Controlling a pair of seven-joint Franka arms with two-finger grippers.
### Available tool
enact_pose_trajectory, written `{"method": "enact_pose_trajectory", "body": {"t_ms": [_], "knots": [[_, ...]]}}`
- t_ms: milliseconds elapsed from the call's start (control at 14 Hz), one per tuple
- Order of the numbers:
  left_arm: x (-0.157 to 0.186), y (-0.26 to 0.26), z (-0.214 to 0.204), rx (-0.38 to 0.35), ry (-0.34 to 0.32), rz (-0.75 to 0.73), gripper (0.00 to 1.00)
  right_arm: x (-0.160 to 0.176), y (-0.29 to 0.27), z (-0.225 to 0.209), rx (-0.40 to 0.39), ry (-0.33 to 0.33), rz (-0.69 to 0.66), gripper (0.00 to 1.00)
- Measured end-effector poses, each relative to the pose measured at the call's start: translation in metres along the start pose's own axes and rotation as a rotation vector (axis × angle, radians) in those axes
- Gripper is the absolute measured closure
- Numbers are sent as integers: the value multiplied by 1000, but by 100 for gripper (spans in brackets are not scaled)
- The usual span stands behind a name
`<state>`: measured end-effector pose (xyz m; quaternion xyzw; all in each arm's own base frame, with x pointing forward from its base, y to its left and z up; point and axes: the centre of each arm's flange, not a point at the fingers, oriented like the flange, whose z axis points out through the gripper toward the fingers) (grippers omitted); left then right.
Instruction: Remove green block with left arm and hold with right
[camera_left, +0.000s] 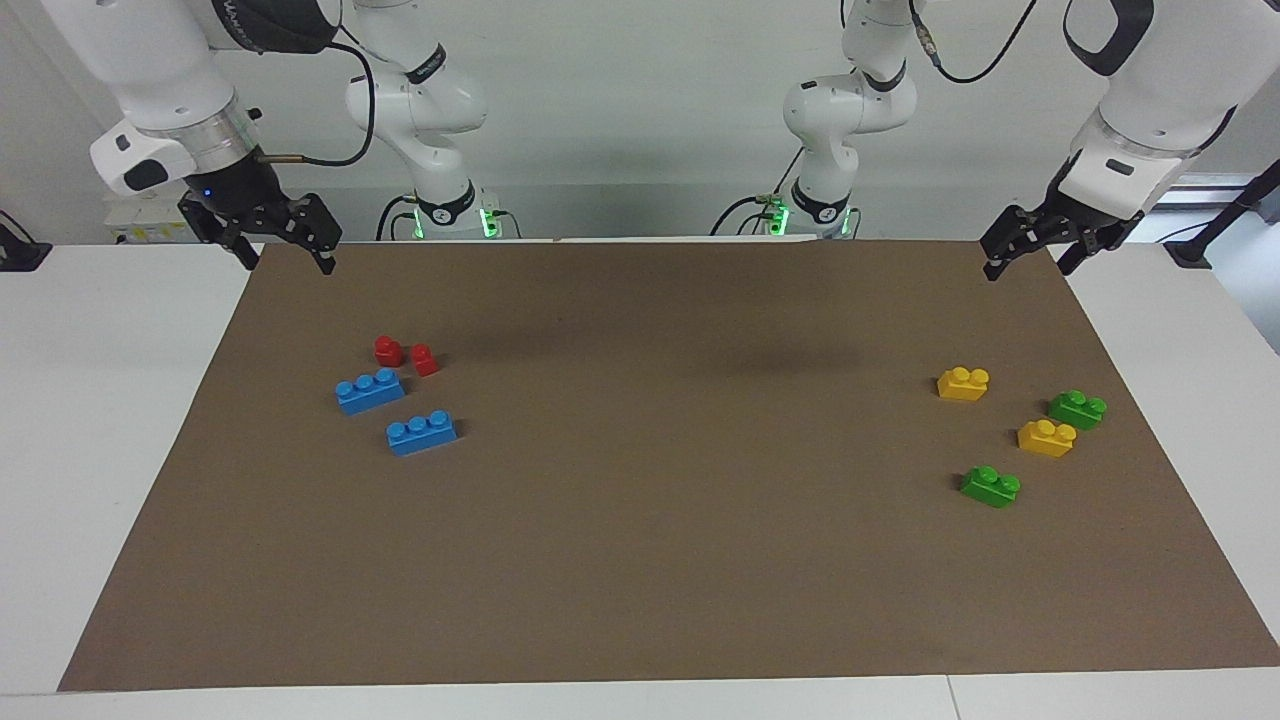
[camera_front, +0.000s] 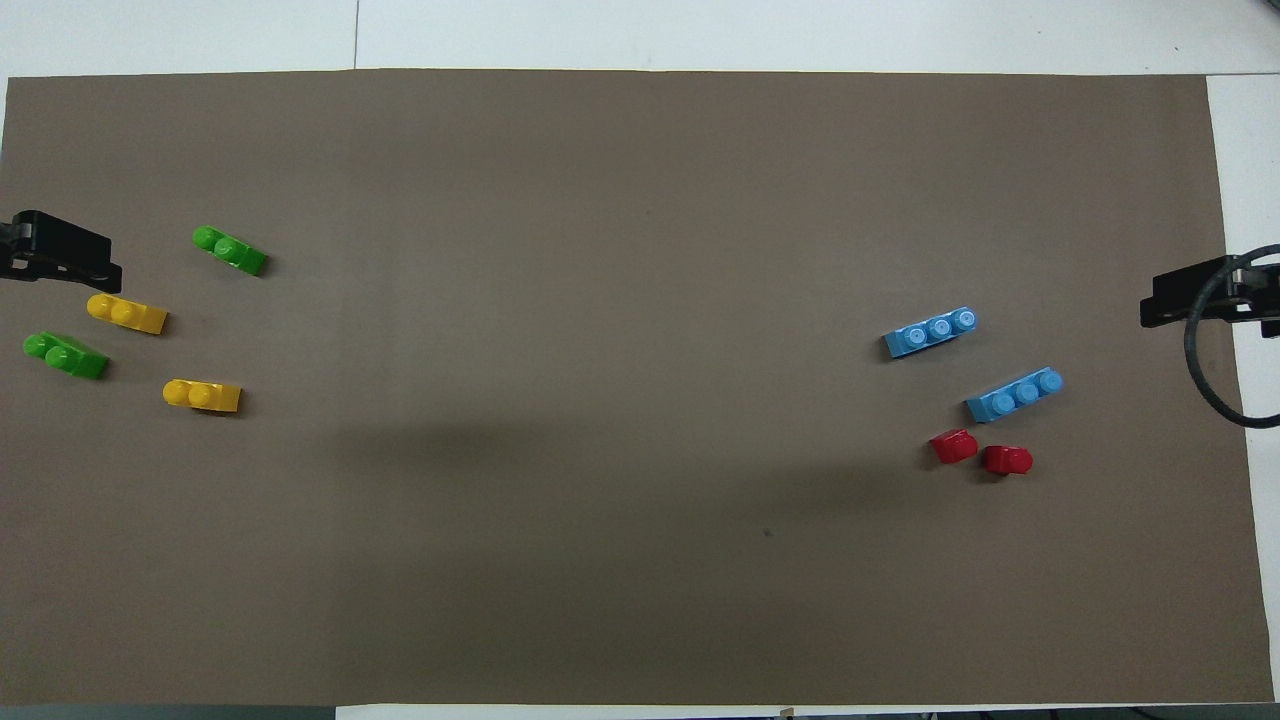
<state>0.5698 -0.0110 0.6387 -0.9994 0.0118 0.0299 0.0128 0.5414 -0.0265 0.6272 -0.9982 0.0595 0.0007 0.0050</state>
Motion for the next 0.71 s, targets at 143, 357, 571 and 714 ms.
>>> {"method": "enact_pose_trajectory", "body": {"t_ms": [143,357,571,714], "knots": [[-1,0,5,0,-24,3,0,0,0,0,0,2,0,0],[-1,1,5,-5,-28,5,0,0,0,1,0,1,0,0],[-2,5,3,-52,-20,10,0,0,0,1,0,1,1,0],[-2,5,2,-58,-17,9,0,0,0,1,0,1,1,0]]}}
